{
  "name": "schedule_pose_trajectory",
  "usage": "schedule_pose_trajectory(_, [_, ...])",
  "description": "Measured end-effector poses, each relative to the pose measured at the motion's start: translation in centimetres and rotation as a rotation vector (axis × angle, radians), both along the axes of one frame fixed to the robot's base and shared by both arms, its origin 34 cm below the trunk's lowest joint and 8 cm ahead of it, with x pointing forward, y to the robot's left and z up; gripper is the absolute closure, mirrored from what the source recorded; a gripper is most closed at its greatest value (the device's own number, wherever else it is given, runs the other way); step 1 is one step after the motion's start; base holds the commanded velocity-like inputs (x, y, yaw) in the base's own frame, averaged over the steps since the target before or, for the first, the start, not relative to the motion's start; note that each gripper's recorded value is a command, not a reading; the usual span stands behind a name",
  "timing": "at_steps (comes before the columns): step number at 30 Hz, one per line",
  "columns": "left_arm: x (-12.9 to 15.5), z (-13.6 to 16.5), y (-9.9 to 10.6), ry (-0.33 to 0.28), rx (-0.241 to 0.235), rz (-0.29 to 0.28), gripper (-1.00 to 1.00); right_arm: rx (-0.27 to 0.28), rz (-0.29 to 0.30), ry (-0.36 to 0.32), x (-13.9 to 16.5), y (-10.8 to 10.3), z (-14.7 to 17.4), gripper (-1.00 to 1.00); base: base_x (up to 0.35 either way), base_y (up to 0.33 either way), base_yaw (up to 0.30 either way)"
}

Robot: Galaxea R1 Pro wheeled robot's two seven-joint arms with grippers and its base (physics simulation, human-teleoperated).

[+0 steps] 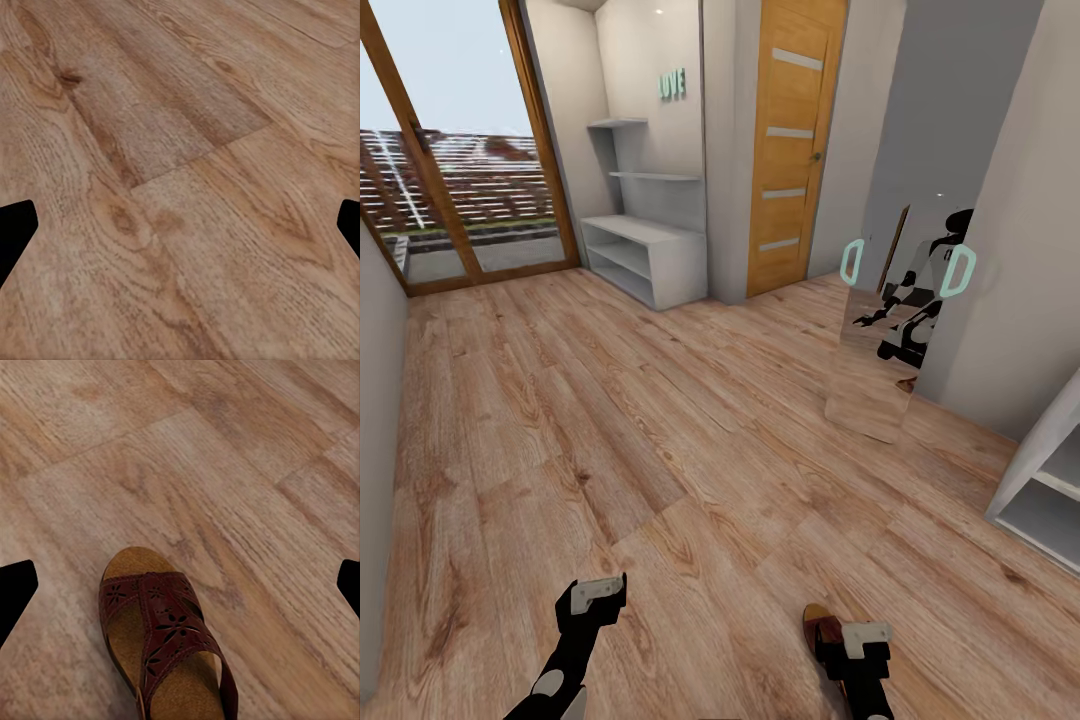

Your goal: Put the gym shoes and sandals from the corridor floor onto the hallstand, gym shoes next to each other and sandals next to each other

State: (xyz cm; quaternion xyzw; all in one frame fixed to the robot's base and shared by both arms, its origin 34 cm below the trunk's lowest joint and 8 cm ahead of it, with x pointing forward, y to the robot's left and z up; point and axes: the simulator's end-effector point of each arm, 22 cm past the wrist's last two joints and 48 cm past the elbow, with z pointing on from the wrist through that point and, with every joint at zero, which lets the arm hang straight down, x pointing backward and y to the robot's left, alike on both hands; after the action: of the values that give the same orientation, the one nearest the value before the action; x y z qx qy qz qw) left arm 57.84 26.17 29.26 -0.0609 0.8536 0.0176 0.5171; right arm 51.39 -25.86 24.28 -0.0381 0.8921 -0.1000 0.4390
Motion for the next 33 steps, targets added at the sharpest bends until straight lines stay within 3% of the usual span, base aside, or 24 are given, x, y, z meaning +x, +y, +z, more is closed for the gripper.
schedule_pose_trajectory(22, [0.0, -0.1, 0.4, 0.002, 0.006, 0.001, -1.0, -0.02, 0.007, 0.003, -0.1, -1.5, -0.1, -1.0, 0.0, 0.0, 0.0])
schedule_pose_trajectory(33, [-0.2, -0.6, 1.4, 0.012, 0.019, -0.003, -1.0, -0.036, 0.053, 0.021, -0.5, -2.0, -0.8, -1.0, 0.0, 0.0, 0.0])
